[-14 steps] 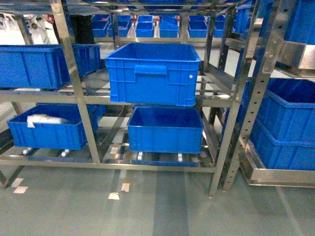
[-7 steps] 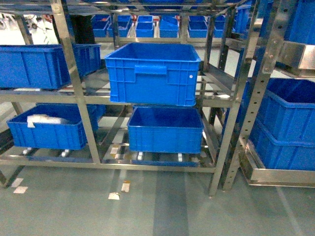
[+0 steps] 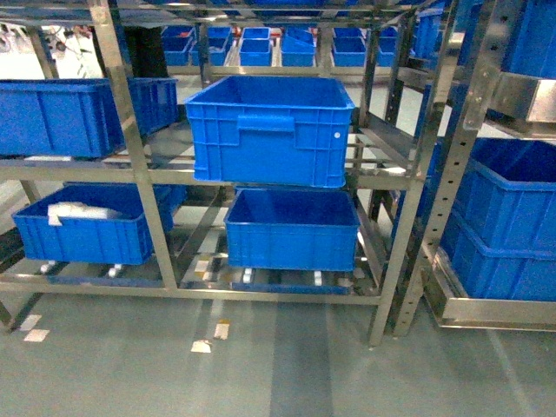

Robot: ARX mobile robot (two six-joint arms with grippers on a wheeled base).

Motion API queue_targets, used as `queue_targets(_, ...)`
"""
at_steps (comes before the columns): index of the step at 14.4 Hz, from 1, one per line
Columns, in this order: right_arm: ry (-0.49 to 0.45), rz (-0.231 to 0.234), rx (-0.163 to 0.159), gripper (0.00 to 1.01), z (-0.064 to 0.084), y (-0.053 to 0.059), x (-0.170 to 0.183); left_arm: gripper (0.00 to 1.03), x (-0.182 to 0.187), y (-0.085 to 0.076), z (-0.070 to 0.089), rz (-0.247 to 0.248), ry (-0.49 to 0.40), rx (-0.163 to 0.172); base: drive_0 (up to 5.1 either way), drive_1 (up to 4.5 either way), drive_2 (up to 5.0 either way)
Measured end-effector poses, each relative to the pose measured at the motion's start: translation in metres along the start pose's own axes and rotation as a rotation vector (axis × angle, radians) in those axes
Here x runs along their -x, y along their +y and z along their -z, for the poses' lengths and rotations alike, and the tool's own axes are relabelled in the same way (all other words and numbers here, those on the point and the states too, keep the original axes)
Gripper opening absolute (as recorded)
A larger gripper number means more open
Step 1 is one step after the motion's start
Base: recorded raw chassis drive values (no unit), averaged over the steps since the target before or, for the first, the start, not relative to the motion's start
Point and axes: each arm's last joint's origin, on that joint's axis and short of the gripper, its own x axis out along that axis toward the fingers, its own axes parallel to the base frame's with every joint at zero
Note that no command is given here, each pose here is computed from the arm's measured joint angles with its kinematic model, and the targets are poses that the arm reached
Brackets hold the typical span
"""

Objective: Pick red block from blue box to shelf

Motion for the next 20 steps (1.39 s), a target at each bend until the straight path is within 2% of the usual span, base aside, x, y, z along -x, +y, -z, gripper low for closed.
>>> queue_targets(20, 0.000, 0.000, 0.000, 0.28, 0.0000, 0.0000, 0.0000, 0.98, 0.0000, 0.0000, 0.0000, 0.000, 0.000, 0.000, 0.0, 0.14, -0.1)
